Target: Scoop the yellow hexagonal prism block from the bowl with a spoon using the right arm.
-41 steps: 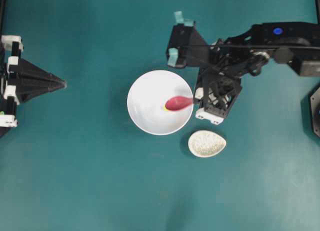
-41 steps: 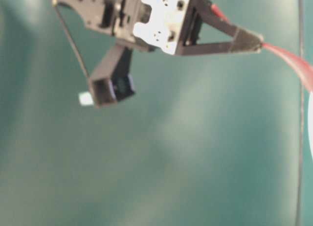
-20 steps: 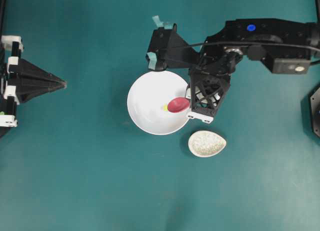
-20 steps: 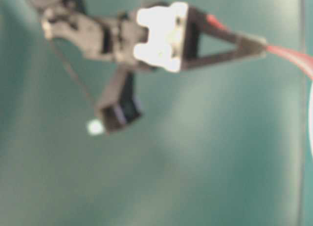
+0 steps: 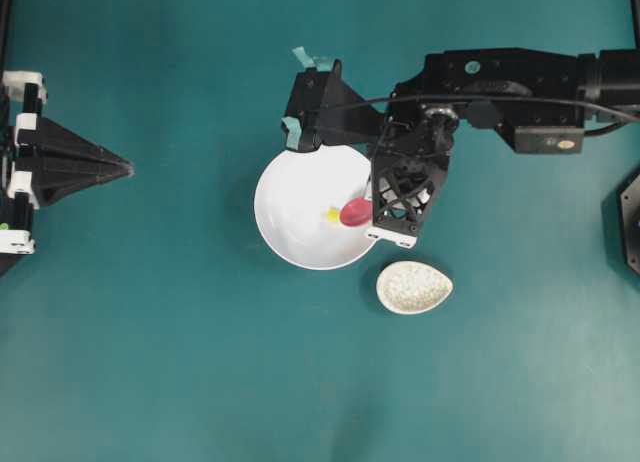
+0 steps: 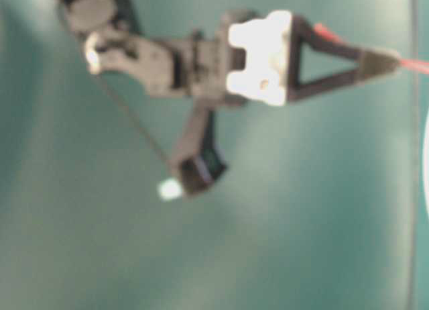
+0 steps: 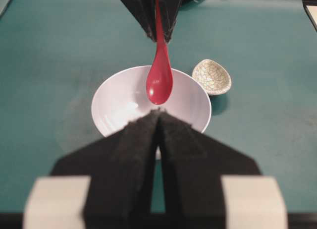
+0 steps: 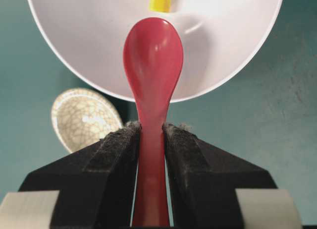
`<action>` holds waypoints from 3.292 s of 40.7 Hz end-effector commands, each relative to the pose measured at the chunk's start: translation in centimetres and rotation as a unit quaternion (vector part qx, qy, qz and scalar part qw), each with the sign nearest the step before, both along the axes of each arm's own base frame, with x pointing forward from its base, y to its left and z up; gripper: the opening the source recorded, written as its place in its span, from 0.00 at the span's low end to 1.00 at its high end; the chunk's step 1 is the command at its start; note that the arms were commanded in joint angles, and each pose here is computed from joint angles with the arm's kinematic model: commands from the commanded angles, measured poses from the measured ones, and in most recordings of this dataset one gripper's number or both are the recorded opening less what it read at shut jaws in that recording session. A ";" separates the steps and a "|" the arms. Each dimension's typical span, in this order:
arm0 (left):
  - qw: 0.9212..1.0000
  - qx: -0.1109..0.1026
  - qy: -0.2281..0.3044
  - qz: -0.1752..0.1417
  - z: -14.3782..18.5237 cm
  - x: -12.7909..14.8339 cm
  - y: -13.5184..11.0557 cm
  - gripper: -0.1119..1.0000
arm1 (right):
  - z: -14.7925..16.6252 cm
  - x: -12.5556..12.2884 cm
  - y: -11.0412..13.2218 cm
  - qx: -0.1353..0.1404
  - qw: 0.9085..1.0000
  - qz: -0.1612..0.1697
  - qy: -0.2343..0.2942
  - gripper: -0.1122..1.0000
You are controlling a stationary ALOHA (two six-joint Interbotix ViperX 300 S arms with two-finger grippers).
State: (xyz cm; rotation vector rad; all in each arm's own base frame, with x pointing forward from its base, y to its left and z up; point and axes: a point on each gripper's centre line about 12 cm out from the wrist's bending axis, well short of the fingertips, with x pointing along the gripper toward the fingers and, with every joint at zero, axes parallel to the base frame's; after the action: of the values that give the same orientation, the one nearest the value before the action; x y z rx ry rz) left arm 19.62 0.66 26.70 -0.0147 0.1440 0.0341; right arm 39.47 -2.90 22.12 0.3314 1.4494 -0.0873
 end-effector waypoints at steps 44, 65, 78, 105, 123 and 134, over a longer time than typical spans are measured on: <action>1.000 0.002 -0.015 0.000 1.0 0.2 0.0 0.10 | -0.5 1.2 -0.2 -0.003 1.000 0.001 -0.009 0.30; 1.000 0.003 -0.014 0.000 1.0 0.3 0.0 0.10 | -1.8 3.0 -0.5 -0.016 0.998 0.015 -0.058 0.30; 1.000 0.002 -0.015 0.000 1.0 0.2 0.0 0.10 | -2.6 4.0 -0.8 -0.026 0.995 0.018 -0.091 0.30; 1.000 0.002 -0.014 0.000 1.0 0.3 0.0 0.10 | -4.3 4.0 -0.9 -0.037 0.991 0.008 -0.130 0.30; 1.000 0.003 -0.014 0.000 1.0 0.2 0.0 0.10 | -4.7 4.2 -0.7 -0.041 0.988 0.007 -0.148 0.30; 1.000 0.003 -0.014 0.000 1.0 0.3 0.0 0.10 | -4.5 4.0 -0.7 -0.039 0.989 0.008 -0.143 0.30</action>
State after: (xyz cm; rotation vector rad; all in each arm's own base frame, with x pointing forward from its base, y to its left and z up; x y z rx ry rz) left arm 19.62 0.63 26.70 -0.0146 0.1440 0.0326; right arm 43.34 -3.67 16.28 0.2598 1.1907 -0.0861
